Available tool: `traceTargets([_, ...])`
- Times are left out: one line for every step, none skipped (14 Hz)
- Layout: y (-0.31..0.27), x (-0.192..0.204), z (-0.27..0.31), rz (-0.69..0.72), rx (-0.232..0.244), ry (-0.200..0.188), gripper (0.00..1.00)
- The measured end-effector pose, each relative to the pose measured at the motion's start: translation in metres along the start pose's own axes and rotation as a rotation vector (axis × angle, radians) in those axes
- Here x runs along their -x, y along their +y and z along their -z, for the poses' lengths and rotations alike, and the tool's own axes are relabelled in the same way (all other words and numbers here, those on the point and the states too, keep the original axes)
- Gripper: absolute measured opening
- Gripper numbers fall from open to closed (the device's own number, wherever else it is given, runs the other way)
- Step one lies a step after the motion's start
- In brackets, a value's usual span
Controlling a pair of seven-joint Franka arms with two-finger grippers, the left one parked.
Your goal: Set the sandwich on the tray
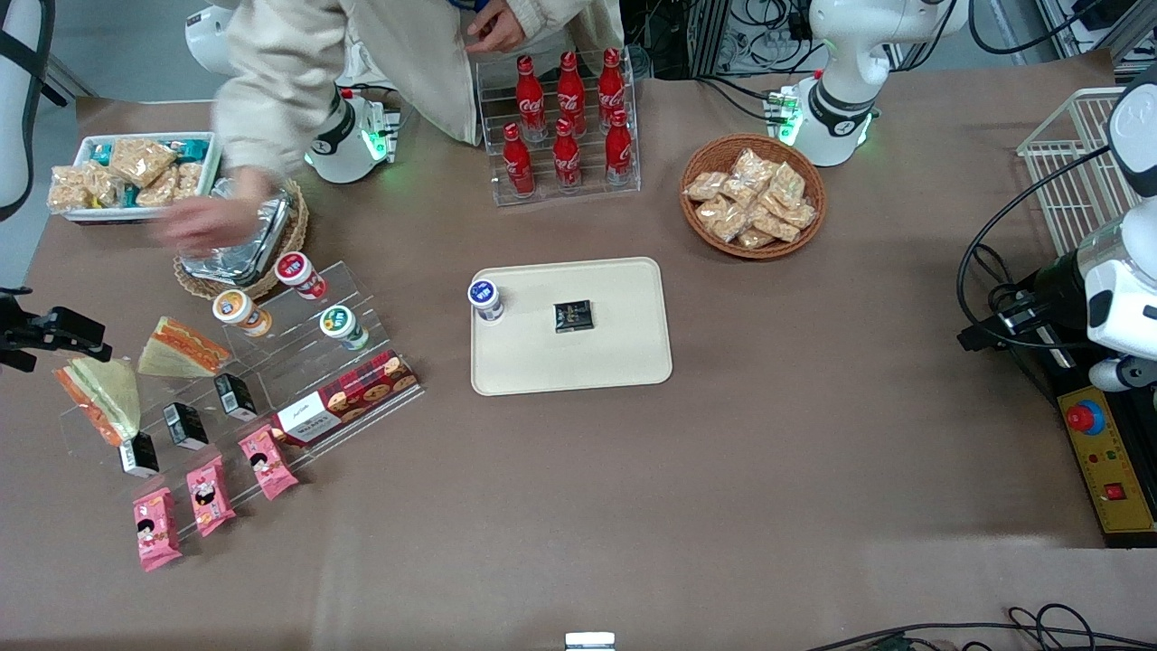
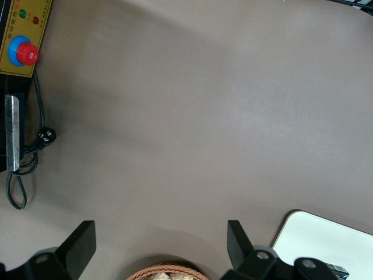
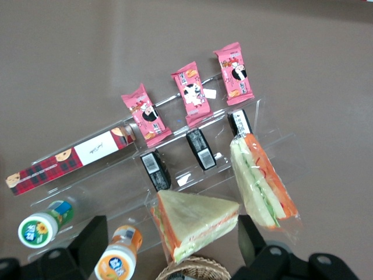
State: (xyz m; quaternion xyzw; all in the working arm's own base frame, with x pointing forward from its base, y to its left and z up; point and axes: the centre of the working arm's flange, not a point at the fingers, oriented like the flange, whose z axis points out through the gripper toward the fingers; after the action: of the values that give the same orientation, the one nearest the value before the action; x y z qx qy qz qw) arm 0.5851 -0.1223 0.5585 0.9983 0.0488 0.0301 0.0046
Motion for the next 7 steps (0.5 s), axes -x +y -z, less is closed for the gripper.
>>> traceTargets([-0.0001, 0.0025, 0.0040, 0.000, -0.005, 0.001, 1.00])
traceTargets([-0.0004, 0.0047, 0.0072, -0.001, -0.011, 0.000, 1.00])
traceTargets([-0.0005, 0.0061, 0.0096, -0.001, -0.014, 0.002, 1.00])
traceTargets([-0.0005, 0.0067, 0.0108, -0.001, -0.015, 0.003, 1.00])
traceTargets([-0.0006, 0.0067, 0.0108, -0.001, -0.016, 0.003, 1.00])
traceTargets([-0.0008, 0.0067, 0.0106, -0.001, -0.016, 0.002, 1.00])
traceTargets([-0.0009, 0.0066, 0.0106, -0.001, -0.016, 0.002, 1.00])
